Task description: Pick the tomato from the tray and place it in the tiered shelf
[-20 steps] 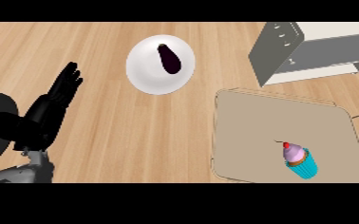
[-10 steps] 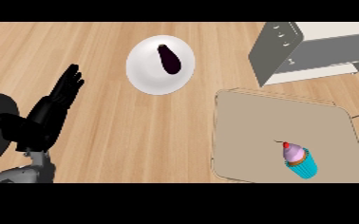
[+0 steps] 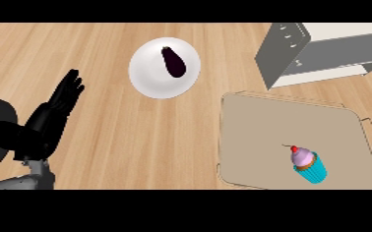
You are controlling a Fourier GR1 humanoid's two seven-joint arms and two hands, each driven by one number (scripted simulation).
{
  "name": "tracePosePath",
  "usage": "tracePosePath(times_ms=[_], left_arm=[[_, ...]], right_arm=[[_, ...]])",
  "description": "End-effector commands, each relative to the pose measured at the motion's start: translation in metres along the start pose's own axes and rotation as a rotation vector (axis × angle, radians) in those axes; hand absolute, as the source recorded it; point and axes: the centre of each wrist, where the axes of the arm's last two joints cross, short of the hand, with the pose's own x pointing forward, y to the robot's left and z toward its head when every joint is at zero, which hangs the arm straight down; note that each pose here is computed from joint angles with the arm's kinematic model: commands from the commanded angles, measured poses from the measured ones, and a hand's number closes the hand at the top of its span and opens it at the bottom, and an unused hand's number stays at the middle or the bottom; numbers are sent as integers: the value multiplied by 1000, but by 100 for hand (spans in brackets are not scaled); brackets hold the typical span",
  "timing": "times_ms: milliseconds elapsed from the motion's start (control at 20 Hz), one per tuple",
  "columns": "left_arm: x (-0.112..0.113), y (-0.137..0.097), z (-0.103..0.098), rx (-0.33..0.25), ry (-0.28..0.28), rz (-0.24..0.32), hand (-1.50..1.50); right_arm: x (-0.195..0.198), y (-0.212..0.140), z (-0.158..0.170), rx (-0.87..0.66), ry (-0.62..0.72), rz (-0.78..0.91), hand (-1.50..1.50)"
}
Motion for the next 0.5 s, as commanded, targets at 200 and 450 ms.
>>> tracePosePath(times_ms=[200, 450], left_arm=[[6, 3, -1, 24, 3, -4, 0], [3, 11, -1, 10, 1, 5, 0]], right_arm=[[-58, -112, -8, 19, 230, -300, -150], [-121, -171, 5, 11, 236, -380, -150]])
